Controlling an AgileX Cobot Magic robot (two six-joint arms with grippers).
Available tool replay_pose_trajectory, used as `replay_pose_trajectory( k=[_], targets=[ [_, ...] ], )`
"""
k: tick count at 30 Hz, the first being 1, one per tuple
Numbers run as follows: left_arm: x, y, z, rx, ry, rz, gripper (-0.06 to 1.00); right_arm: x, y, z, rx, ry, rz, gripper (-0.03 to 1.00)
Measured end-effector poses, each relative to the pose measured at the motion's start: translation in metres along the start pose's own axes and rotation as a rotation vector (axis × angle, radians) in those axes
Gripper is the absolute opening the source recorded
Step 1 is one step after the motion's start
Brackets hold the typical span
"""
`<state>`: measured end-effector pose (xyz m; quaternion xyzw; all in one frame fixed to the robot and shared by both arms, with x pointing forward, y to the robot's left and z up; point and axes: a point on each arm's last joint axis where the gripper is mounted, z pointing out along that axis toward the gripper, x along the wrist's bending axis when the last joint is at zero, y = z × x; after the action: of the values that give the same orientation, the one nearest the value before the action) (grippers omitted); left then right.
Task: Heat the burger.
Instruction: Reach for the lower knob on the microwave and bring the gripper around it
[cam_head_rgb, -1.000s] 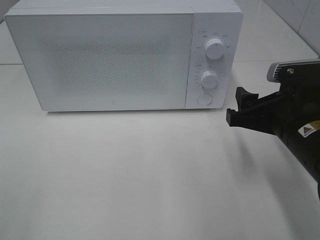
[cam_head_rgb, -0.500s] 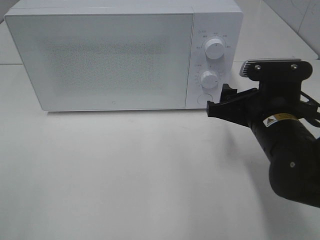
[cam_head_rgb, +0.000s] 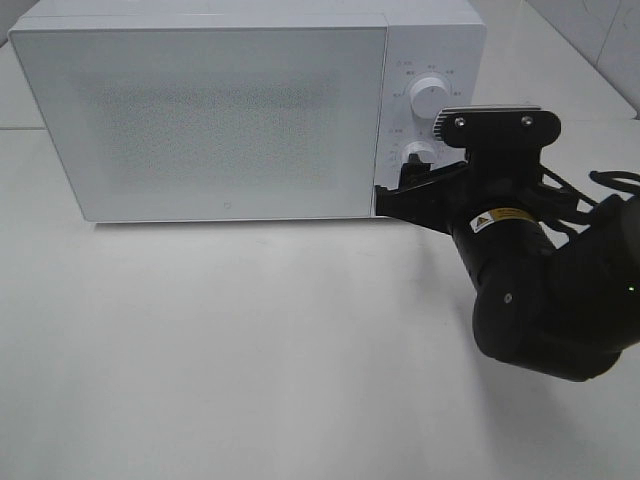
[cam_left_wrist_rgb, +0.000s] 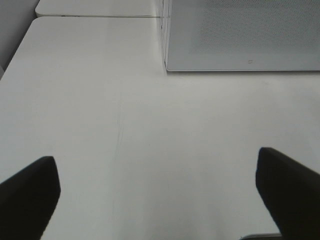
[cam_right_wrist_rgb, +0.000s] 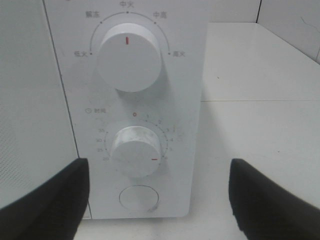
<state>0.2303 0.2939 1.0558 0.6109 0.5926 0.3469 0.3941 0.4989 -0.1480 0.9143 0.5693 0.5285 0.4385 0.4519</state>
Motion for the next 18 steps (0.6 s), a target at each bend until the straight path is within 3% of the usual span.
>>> replay_pose_trajectory(
  k=[12,18],
  targets=[
    [0.0,0.0,0.0,0.0,0.0,0.0,0.99,0.022,-0.01,0.021,-0.016,0.042,-0.029,0.75],
    [0.0,0.0,0.0,0.0,0.0,0.0,0.99,0.019,-0.013,0.031,-0.014,0.023,-0.03,0.75]
  ],
)
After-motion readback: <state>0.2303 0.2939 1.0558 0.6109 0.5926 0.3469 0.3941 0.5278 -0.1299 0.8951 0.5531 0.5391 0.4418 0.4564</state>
